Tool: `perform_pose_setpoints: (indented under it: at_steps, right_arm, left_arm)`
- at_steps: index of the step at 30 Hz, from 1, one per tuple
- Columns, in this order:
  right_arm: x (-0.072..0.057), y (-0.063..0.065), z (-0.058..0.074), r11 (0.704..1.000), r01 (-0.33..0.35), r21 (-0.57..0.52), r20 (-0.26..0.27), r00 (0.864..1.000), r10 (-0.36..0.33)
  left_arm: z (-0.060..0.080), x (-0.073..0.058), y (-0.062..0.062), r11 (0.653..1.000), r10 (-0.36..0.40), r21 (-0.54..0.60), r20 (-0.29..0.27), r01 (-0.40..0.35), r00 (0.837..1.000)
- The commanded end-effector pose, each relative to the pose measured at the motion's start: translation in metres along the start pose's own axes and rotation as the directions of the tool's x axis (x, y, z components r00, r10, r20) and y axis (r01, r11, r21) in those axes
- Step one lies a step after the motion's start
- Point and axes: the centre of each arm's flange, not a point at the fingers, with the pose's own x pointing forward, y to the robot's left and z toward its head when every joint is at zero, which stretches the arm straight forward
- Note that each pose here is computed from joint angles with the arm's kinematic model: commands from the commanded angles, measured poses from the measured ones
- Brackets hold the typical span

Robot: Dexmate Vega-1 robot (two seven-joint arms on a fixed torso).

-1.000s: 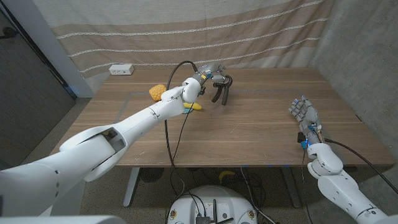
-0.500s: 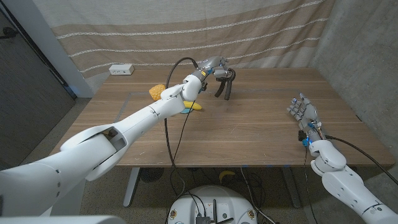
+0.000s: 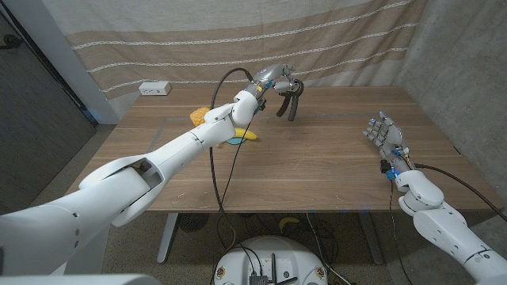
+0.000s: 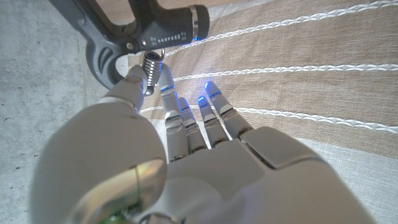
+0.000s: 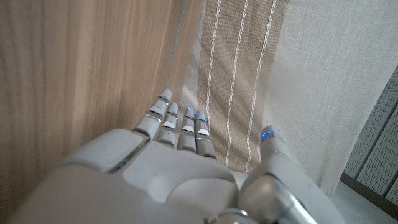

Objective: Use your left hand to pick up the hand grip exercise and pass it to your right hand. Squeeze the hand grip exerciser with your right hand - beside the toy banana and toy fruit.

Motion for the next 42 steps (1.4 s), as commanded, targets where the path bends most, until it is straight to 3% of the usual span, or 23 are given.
perform_pose_setpoints:
  at_steps: [1,23,42]
  right_arm:
    - [0.018,0.010,0.009,0.996,-0.078,-0.036,0.000,0.997,0.078]
    - [0.040,0.033,0.018,0.980,-0.189,-0.063,0.004,0.982,0.189]
    - [0.066,0.063,0.027,0.941,-0.332,-0.063,0.013,0.943,0.333]
  left_arm:
    - [0.009,0.002,0.009,0.999,0.025,-0.029,0.043,-0.024,0.999]
    - [0.021,0.005,0.020,0.997,0.047,-0.066,0.101,-0.041,0.994]
    - [0.022,0.013,0.020,0.988,0.070,-0.142,0.107,-0.054,0.992]
